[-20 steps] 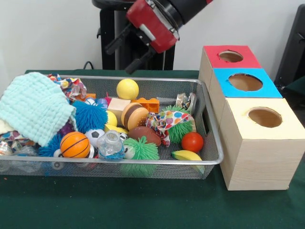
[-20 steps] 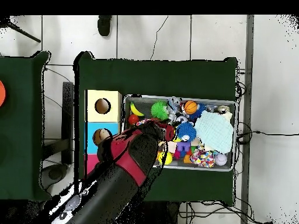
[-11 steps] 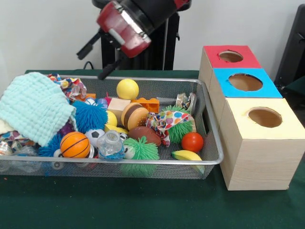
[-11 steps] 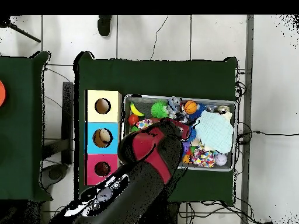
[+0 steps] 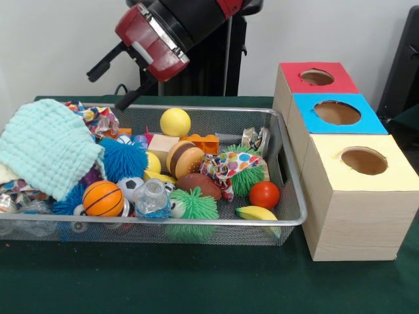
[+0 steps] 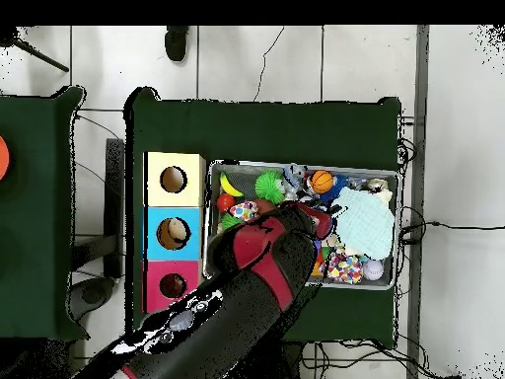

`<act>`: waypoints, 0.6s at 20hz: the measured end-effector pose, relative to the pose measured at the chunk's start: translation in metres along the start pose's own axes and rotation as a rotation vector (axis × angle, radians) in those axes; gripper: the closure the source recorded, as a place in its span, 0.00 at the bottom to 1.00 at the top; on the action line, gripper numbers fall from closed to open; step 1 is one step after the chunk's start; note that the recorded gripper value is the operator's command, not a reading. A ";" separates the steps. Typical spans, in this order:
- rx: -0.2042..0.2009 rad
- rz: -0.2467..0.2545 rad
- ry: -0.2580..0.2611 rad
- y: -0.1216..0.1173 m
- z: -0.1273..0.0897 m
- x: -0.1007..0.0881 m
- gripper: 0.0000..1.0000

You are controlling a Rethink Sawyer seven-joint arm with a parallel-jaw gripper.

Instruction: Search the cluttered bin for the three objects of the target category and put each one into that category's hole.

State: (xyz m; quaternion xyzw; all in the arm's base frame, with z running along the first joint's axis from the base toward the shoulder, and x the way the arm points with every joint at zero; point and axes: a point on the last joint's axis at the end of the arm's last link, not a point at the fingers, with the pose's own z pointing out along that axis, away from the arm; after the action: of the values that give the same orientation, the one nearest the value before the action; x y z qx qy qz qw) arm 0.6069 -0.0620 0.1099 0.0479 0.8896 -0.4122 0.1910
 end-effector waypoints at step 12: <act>-0.013 -0.027 -0.036 0.021 0.032 0.019 0.00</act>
State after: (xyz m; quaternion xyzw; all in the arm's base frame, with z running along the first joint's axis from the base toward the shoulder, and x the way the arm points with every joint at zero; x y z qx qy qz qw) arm 0.6040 -0.0739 0.0692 0.0276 0.8892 -0.4098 0.2016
